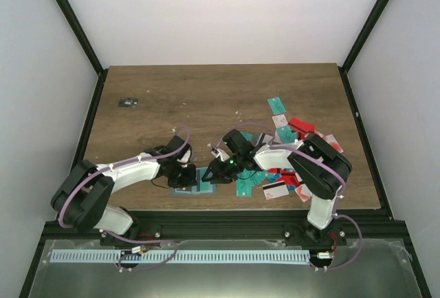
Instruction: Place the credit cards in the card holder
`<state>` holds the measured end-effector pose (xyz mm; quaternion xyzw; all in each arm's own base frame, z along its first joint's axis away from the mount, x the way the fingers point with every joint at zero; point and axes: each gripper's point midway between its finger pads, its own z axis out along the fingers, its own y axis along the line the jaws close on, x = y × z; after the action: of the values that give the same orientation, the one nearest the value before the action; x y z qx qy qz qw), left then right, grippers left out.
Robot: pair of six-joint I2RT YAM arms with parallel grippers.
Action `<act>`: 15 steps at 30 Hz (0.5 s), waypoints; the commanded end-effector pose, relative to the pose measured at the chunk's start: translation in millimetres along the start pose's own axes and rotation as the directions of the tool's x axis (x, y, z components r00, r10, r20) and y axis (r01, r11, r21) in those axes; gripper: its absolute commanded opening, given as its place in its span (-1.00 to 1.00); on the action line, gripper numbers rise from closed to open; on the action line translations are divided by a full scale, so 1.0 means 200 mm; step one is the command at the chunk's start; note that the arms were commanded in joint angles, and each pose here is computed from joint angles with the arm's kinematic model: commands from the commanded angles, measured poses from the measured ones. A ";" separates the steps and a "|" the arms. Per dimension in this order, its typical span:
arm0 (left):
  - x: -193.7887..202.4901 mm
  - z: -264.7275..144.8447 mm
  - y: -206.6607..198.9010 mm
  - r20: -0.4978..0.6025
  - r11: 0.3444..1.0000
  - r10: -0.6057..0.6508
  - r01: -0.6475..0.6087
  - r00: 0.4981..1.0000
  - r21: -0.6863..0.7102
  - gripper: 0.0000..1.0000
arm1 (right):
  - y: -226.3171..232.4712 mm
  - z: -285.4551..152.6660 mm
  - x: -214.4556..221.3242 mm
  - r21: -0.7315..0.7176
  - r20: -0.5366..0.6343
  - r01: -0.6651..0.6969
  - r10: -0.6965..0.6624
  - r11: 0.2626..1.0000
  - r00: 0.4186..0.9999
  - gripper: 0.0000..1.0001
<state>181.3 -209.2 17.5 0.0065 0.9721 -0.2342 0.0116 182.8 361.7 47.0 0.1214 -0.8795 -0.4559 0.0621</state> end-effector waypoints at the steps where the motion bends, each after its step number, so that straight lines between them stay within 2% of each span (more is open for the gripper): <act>1: 0.03 0.02 0.02 -0.017 1.000 0.019 -0.019 1.000 -0.016 -0.92 | 0.07 0.02 -0.02 -0.022 -0.002 0.032 -0.032 0.999 0.999 -0.17; 15: -0.03 -0.08 -0.06 0.032 1.000 0.027 -0.027 0.999 0.003 -0.92 | 0.13 0.01 -0.03 -0.013 -0.002 0.049 -0.049 0.999 0.999 -0.18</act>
<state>180.1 -208.0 19.8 0.0072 0.9726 -0.2320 0.0112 180.7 369.3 53.7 0.1304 -0.8776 -0.4570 0.0633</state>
